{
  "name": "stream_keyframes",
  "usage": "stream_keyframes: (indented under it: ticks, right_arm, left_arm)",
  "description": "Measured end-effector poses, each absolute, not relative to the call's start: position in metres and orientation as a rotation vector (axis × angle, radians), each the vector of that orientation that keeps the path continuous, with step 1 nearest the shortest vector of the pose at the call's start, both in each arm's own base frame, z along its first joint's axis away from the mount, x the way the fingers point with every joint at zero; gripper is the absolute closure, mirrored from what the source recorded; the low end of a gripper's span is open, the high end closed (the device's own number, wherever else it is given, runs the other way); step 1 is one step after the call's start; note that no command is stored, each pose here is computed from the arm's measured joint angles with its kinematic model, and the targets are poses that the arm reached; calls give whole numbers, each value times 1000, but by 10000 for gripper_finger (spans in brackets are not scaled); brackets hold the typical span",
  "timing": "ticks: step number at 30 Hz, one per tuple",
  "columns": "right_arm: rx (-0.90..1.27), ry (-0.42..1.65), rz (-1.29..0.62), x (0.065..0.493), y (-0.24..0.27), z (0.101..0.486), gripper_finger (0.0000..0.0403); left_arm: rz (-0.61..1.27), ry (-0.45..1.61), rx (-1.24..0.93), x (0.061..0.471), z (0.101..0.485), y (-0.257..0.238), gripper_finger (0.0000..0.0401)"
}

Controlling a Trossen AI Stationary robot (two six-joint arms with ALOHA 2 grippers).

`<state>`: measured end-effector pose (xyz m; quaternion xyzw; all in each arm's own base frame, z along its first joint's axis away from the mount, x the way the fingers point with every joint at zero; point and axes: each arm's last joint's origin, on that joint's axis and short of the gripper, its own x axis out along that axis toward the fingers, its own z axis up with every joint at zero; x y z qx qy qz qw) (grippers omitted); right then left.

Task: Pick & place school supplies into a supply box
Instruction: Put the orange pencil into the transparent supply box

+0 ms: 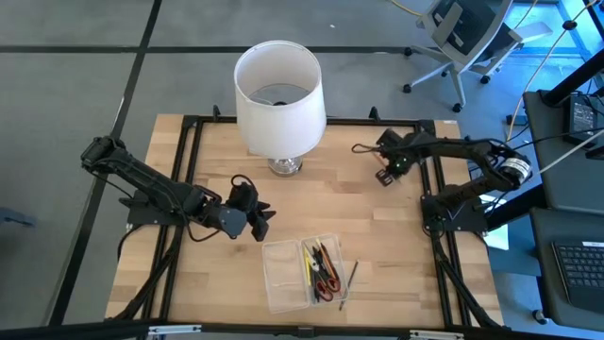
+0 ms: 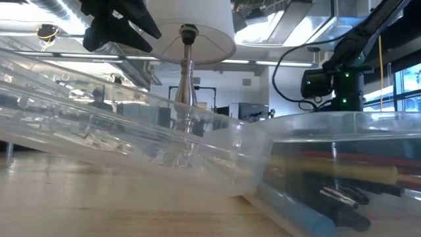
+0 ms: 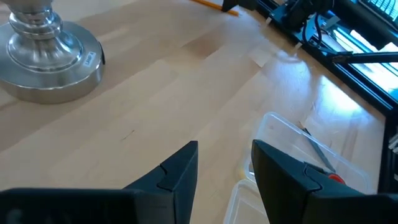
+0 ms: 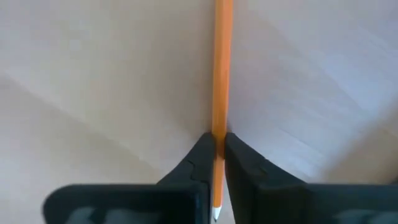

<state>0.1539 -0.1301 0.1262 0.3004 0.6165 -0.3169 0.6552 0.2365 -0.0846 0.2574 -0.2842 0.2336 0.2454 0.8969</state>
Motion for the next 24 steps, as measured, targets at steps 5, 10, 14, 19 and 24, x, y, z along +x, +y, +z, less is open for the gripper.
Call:
stream_keyframes:
  ticks: [5,10,14,19,24]
  right_arm:
    - [590,1399,-592,173,-109,126,364]
    - [485,1394,-480,189,-85,126,368]
    - [406,1379,-369,200,-64,127,367]
    - [281,1328,-165,214,-39,127,368]
    - [189,1251,-118,224,-25,128,364]
  left_arm:
    - [506,486,-589,237,257,-85,258]
    - [489,501,-597,237,257,-85,258]
    - [472,515,-604,237,257,-86,258]
    - [473,515,-604,237,257,-86,258]
    - [473,515,-604,237,257,-86,258]
